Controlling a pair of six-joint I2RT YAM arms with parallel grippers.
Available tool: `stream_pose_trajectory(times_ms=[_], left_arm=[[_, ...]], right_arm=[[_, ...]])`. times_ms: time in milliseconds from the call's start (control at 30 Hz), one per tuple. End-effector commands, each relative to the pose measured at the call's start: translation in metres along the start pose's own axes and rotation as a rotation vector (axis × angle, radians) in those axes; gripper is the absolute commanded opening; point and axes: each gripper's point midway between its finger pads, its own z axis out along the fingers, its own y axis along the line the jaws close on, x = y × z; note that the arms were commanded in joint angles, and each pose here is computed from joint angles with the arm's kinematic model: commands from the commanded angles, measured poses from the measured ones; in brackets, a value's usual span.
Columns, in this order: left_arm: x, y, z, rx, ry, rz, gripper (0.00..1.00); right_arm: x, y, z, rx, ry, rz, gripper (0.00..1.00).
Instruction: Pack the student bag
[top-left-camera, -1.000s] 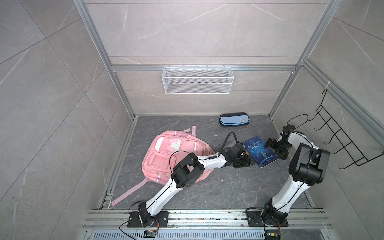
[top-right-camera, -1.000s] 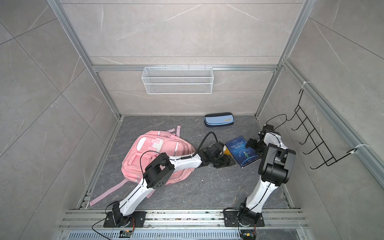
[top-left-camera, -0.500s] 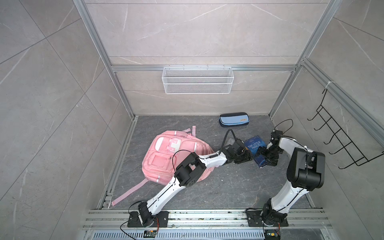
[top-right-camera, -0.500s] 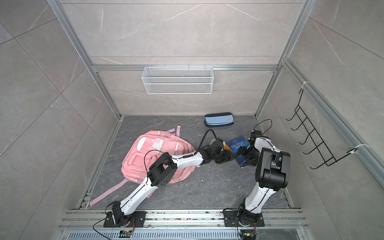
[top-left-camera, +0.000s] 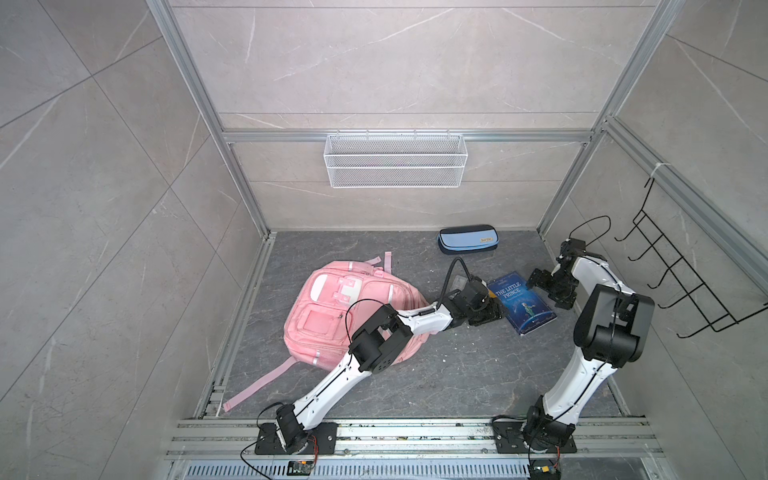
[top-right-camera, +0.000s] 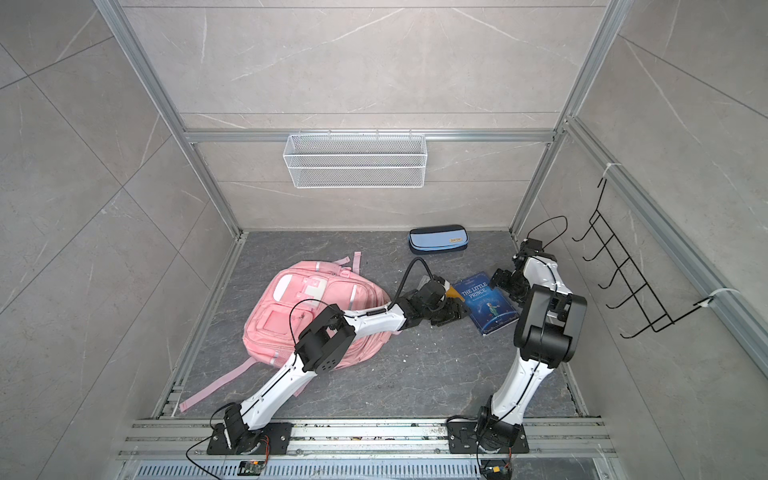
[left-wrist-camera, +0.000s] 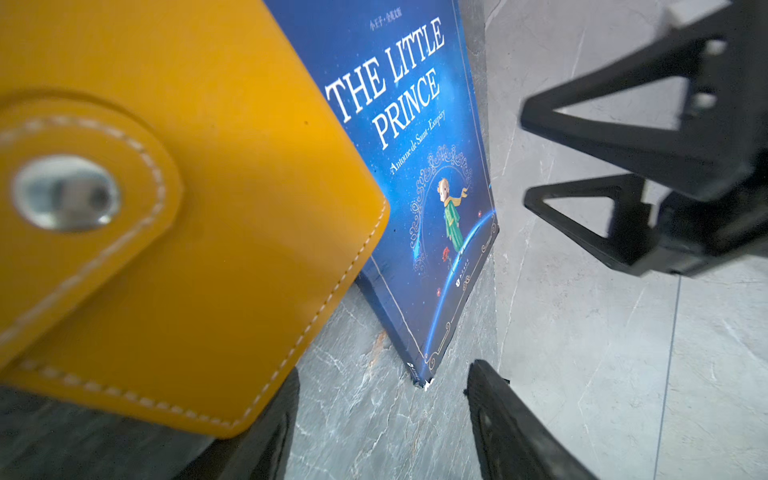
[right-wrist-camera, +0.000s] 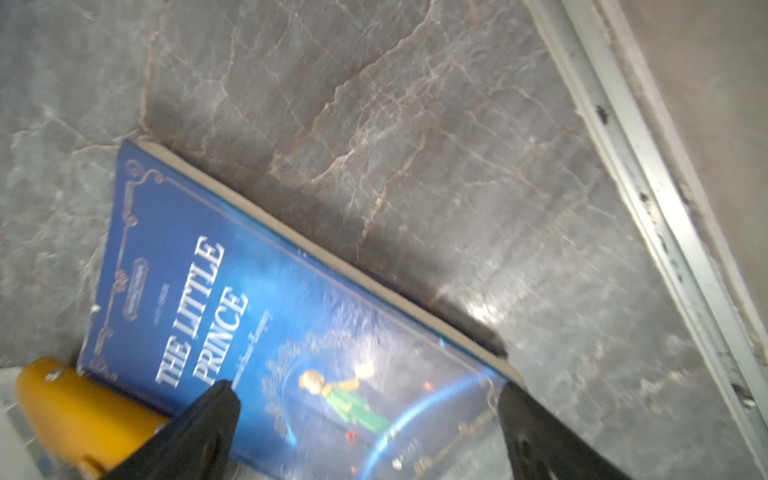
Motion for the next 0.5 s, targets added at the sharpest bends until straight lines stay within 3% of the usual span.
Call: stream_pose_trajectory(times_ms=[0, 333, 467], left_arm=[[0.016, 0.043, 0.002, -0.117, 0.020, -0.049, 0.68], [0.020, 0.054, -0.001, -0.144, 0.026, -0.075, 0.68], [0.016, 0.057, 0.000, -0.157, 0.024, -0.096, 0.68]], right_arm=[[0.004, 0.001, 0.020, 0.006, 0.054, -0.004, 1.00], [0.049, 0.019, 0.036, -0.111, 0.194, 0.017, 0.98], [0.085, 0.027, 0.032, -0.149, 0.228, 0.032, 0.91]])
